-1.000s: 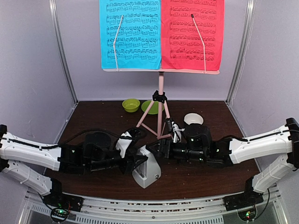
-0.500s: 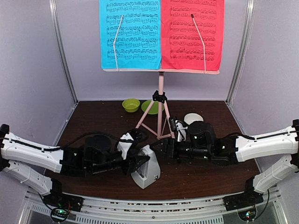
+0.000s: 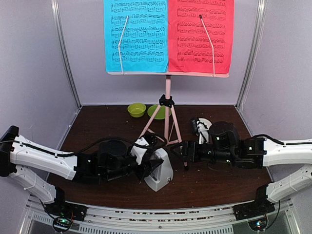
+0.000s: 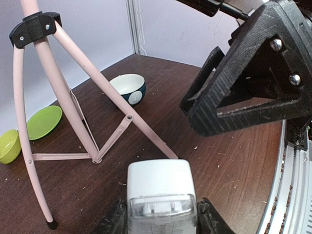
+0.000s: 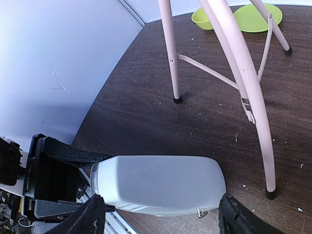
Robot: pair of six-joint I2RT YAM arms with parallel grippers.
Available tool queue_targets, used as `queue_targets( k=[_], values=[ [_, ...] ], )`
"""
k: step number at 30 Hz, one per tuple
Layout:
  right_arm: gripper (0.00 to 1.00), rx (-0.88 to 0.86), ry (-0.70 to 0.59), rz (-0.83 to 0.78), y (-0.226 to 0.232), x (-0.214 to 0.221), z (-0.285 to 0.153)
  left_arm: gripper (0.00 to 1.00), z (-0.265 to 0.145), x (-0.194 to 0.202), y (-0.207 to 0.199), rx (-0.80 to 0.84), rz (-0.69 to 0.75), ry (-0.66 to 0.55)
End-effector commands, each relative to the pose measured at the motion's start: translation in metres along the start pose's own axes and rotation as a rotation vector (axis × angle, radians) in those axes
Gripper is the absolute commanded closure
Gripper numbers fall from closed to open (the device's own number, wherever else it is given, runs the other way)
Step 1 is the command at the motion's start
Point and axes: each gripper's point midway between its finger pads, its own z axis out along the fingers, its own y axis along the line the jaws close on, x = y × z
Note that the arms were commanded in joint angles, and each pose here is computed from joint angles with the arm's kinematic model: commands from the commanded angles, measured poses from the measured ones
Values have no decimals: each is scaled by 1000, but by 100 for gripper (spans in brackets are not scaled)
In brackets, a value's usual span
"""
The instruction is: Set up the instrument practice props
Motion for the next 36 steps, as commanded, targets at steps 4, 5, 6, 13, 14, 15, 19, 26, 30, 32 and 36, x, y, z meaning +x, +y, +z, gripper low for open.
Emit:
queue_targets(
  k=[4,5,6,13,14,15,19,26,30,32,36],
  values=[
    [20,-40,14,27,12,-2,11,76,3,-31,-4,19,-53,-112],
    [20,-41,22,31,12,0,14,69,2,-31,-4,20,-59,-112],
    [20,-41,30,36,12,3,17,64,0,-32,-3,18,-63,-112],
    [23,-49,36,67,12,7,25,51,-7,-34,3,-7,-34,-87],
    [23,-52,34,67,13,7,26,49,-7,-33,3,-7,-31,-79],
    [23,-51,34,67,13,6,26,47,-8,-32,3,-6,-31,-71],
    [23,-60,32,66,18,3,27,41,-13,-29,5,-11,-33,-61],
    [21,-76,8,65,28,-9,28,38,-17,-28,11,-37,-21,-57],
    [21,-84,5,61,33,-13,32,40,-14,-25,11,-38,-25,-46],
    [21,-77,12,57,33,-12,34,39,-12,-24,10,-40,-31,-43],
    [23,-56,38,51,26,-2,43,38,-8,-22,8,-38,-32,-31]
  ],
)
